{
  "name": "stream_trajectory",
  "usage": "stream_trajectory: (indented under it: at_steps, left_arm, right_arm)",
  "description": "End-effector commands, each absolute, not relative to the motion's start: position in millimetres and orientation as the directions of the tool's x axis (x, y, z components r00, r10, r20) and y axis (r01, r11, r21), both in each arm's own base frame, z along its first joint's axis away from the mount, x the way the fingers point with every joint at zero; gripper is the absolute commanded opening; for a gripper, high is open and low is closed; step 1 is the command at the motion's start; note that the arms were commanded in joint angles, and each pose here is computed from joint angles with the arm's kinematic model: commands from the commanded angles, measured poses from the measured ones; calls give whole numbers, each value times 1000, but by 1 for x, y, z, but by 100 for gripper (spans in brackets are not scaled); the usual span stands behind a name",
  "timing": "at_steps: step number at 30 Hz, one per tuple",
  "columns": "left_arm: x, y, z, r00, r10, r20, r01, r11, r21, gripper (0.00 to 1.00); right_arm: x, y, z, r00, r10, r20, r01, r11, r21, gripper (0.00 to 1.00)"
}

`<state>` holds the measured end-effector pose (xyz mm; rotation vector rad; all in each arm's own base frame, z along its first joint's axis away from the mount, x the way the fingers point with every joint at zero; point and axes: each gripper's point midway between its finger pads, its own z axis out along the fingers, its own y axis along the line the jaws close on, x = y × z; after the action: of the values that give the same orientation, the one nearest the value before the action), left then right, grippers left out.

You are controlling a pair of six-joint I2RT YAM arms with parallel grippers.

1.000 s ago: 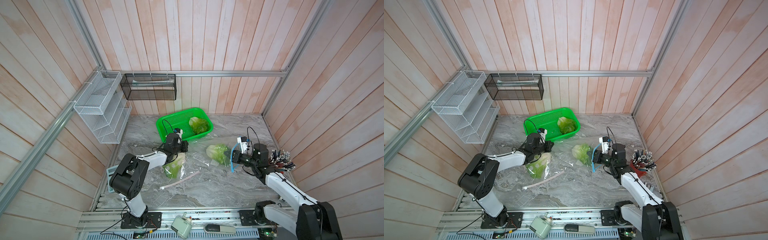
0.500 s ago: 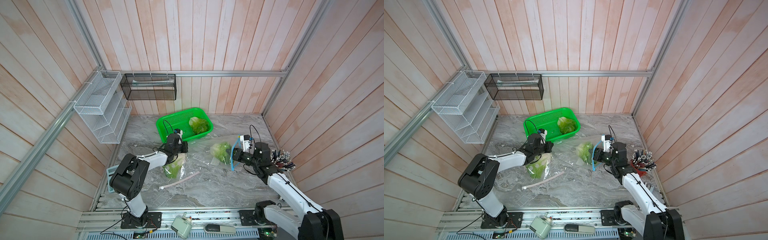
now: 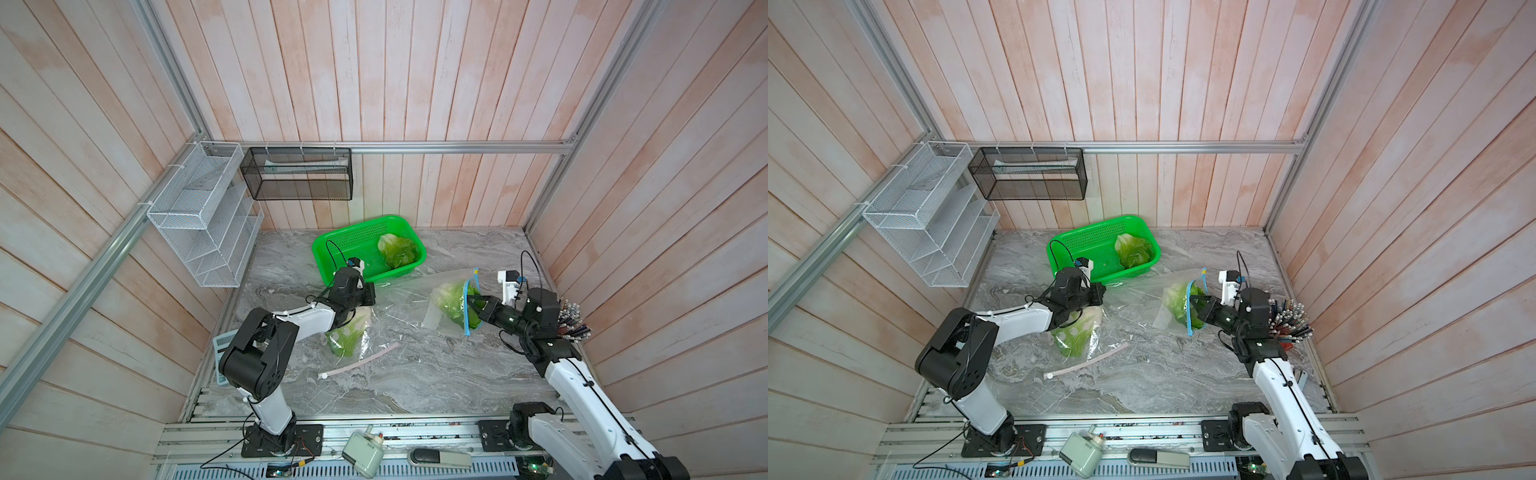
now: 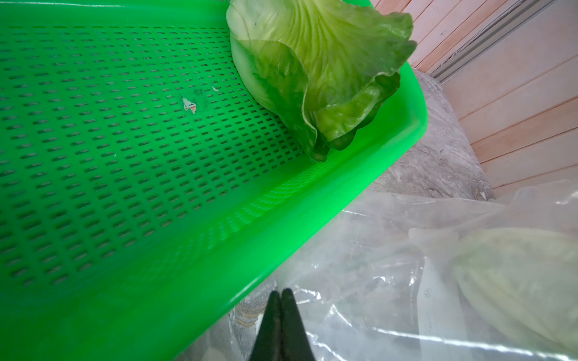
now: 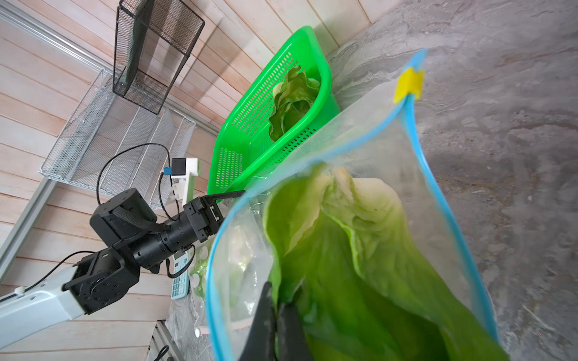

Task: Open the zip-top bag and take out the chinese cabbages
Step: Pick up the Chinese cabbage from the zipper food storage bag.

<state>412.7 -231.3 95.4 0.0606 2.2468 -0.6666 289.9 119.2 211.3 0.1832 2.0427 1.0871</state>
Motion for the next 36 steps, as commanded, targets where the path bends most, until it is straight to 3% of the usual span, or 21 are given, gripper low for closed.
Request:
stream_trajectory:
  at_steps: [1,24,36]
  left_arm:
    - [411,-222,96,-684,-147,-715,234,884,-405,0]
    - [412,-221,92,-685,-132,-716,234,891,-388,0]
    - [414,-229,101,-674,-124,-729,261,883,-391,0]
  right_arm:
    - [290,110,247,-615,483,-623,-282,603,746,0]
    - [286,65,346,-388,524,-758,-326,691,645,0]
    - [308,98,386,-340,493,-801,-433,674,599,0]
